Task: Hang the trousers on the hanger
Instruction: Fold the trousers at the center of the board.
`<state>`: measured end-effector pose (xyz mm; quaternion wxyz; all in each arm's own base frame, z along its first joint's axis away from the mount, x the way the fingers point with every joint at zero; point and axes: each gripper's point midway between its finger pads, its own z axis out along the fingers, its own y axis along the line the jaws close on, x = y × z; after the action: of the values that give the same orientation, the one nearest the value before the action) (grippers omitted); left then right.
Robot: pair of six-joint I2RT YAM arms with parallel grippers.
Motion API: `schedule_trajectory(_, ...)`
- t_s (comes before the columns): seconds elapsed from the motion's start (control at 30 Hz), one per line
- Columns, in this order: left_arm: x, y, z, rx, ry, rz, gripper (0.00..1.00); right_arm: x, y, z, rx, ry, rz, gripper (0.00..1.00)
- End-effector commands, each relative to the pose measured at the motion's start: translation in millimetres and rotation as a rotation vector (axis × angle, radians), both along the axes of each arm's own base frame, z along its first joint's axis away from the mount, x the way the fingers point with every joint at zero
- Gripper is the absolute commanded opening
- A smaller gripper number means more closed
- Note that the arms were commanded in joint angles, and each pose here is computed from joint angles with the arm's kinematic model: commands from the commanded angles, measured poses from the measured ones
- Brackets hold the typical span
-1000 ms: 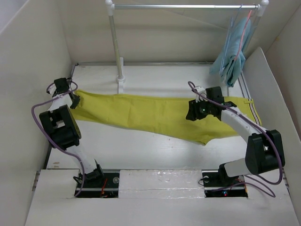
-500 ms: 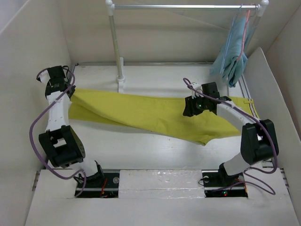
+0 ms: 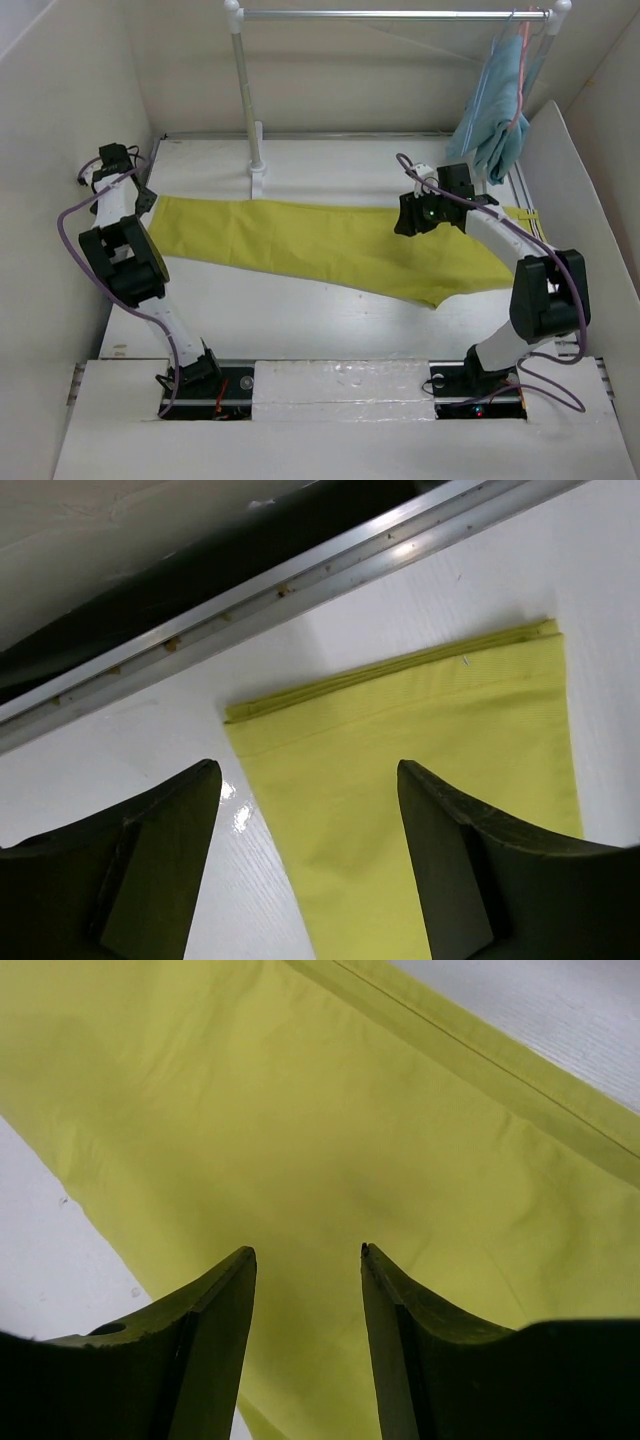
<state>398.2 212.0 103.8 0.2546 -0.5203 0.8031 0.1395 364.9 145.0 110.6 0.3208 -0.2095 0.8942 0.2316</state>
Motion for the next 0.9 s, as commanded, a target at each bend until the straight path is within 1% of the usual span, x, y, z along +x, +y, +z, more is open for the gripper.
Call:
schedule_trajectory(0.0,6.4,2.1,39.8,0.058,-0.11,-0.026,0.68,7.1,0.2,32.0,-0.01,-0.089,0.008,0.52)
schedule_trajectory(0.07,19.3,-20.0,33.5,0.012,-0.119,-0.086,0.67,6.3,-1.8,32.5,-0.02,-0.086,0.003,0.47)
schedule_trajectory(0.1,25.6,-32.2,30.6,-0.006,-0.124,-0.12,0.65,4.5,-2.0,33.6,-0.02,-0.089,0.005,0.37)
schedule_trajectory(0.13,36.4,-45.3,31.0,-0.022,-0.155,-0.161,0.63,4.8,-8.6,33.3,-0.015,-0.085,-0.013,0.04)
schedule_trajectory(0.17,41.7,-57.3,31.2,-0.024,-0.168,-0.187,0.62,4.3,-12.7,35.3,-0.004,-0.084,-0.026,0.0)
schedule_trajectory(0.2,47.8,-83.0,27.5,-0.033,-0.17,-0.243,0.62,0.9,-17.8,38.3,0.012,-0.092,-0.045,0.0)
schedule_trajectory(0.23,55.8,-96.0,27.0,-0.037,-0.198,-0.276,0.61,-0.1,-25.1,39.3,0.017,-0.095,-0.071,0.0)
schedule_trajectory(0.27,59.1,-108.5,23.5,-0.041,-0.204,-0.312,0.61,2.7,-44.8,42.1,0.022,-0.099,-0.134,0.0)
schedule_trajectory(0.3,56.9,-121.4,9.7,-0.051,-0.182,-0.331,0.6,-0.1,-56.3,47.4,0.034,-0.102,-0.182,0.0)
schedule_trajectory(0.33,56.9,-119.5,2.2,-0.045,-0.177,-0.32,0.6,-5.3,-68.8,41.1,0.039,-0.078,-0.225,0.0)
schedule_trajectory(0.37,54.3,-120.1,-7.4,-0.054,-0.16,-0.314,0.6,-6.7,-96.3,39.8,0.057,-0.065,-0.31,0.03)
schedule_trajectory(0.4,45.3,-115.4,-31.1,-0.084,-0.114,-0.274,0.59,-10.5,-110.4,37.4,0.088,-0.043,-0.373,0.11)
schedule_trajectory(0.43,35.2,-99.5,-45.2,-0.109,-0.087,-0.221,0.59,-21.9,-122.3,30.9,0.113,-0.026,-0.42,0.27)
schedule_trajectory(0.47,23.8,-92.6,-59.8,-0.133,-0.054,-0.183,0.59,-28.6,-130.5,30.4,0.154,-0.018,-0.445,0.34)
schedule_trajectory(0.5,13.6,-87.2,-75.8,-0.168,-0.023,-0.135,0.59,-34.6,-158.6,28.9,0.193,-0.001,-0.562,0.42)
schedule_trajectory(0.53,3.9,-72.8,-82.7,-0.204,-0.023,-0.08,0.58,-42.1,-169.4,33.3,0.206,-0.018,-0.607,0.53)
schedule_trajectory(0.57,0.5,-70.0,-86.8,-0.231,-0.032,-0.058,0.58,-51.2,-180.5,27.1,0.204,-0.003,-0.657,0.57)
schedule_trajectory(0.6,-2.3,-74.2,-88.2,-0.269,-0.059,-0.055,0.59,-61.7,-203.4,25.6,0.196,0.005,-0.742,0.61)
schedule_trajectory(0.63,-2.8,-75.9,-84.7,-0.273,-0.076,-0.051,0.59,-68.2,-214.7,25.8,0.183,0.006,-0.785,0.65)
schedule_trajectory(0.67,-0.1,-75.5,-78.2,-0.268,-0.099,-0.053,0.59,-79.0,-227.4,25.0,0.147,0.017,-0.848,0.66)
schedule_trajectory(0.73,15.2,-81.5,-50.2,-0.264,-0.174,-0.061,0.59,-95.3,-255.5,20.2,0.089,0.037,-0.977,0.7)
schedule_trajectory(0.77,35.8,-89.3,-22.1,-0.253,-0.244,-0.083,0.6,-108.2,-271.0,7.4,0.056,0.072,-1.065,0.71)
schedule_trajectory(0.8,48.3,-97.1,-3.0,-0.244,-0.295,-0.116,0.6,-110.7,-268.6,0.1,0.066,0.096,-1.073,0.71)
schedule_trajectory(0.83,61.3,-108.0,17.0,-0.244,-0.357,-0.139,0.6,-120.8,-280.2,-10.1,0.073,0.126,-1.136,0.71)
schedule_trajectory(0.87,74.6,-121.6,37.8,-0.238,-0.421,-0.184,0.6,-125.0,-281.3,-18.5,0.108,0.148,-1.152,0.71)
